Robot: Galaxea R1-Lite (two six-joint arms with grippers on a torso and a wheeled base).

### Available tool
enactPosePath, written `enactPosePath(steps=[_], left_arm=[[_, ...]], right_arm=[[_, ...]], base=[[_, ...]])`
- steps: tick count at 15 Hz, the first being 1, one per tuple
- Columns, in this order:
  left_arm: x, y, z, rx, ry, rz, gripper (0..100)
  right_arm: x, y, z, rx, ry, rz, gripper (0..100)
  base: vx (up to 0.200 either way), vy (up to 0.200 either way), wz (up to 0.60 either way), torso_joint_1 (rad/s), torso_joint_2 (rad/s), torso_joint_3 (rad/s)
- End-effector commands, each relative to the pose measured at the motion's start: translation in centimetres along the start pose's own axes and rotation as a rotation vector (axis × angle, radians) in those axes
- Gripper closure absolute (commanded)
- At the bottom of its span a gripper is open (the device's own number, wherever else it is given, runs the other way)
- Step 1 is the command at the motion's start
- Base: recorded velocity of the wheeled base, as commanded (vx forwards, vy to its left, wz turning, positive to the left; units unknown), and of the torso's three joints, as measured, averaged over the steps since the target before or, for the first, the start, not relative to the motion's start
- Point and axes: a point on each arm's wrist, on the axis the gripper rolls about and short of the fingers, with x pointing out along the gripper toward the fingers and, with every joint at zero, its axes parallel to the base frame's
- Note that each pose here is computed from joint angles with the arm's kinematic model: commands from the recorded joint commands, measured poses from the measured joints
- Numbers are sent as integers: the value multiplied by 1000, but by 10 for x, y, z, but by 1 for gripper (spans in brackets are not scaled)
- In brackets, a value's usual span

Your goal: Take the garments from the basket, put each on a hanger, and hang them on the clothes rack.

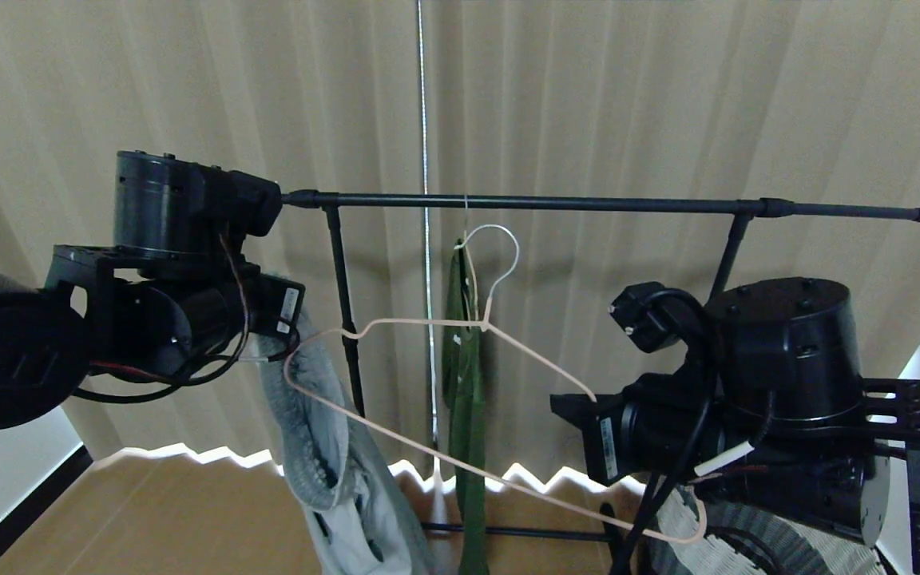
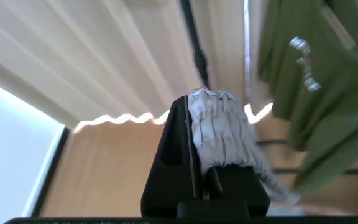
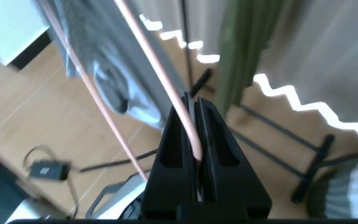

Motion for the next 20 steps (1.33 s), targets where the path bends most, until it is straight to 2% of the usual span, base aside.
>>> enactPosePath(steps=[1, 3, 6, 8, 12, 13, 14, 16, 20], left_arm=[[-8, 5, -6, 39, 40, -5, 100], [-20, 9, -9, 72, 88, -19, 100], [-24, 5, -8, 68, 90, -38, 100], [-23, 0, -5, 29, 83, -47, 100], [-14, -8, 7, -81, 96, -52, 100], [-14, -8, 8, -86, 95, -51, 100], [-15, -11, 15, -133, 105, -59, 100], [-22, -20, 24, -180, 118, -88, 100], [-36, -28, 37, -207, 98, -135, 100]], right_arm=[[0, -1, 11, 12, -43, -30, 100], [6, 2, 18, 16, -72, -69, 100], [17, 5, 19, 24, -74, -75, 100], [22, 13, 18, 28, -74, -75, 100], [33, 31, 2, 0, -39, -88, 100], [33, 31, 2, 0, -39, -90, 100], [35, 38, 4, 20, -49, -75, 100], [46, 42, 5, 39, -56, -97, 100], [58, 45, 3, 48, -50, -115, 100]], base=[[0, 0, 0, 0, 0, 0], [0, 0, 0, 0, 0, 0], [0, 0, 0, 0, 0, 0], [0, 0, 0, 0, 0, 0], [0, 0, 0, 0, 0, 0], [0, 0, 0, 0, 0, 0], [0, 0, 0, 0, 0, 0], [0, 0, 0, 0, 0, 0], [0, 0, 0, 0, 0, 0]])
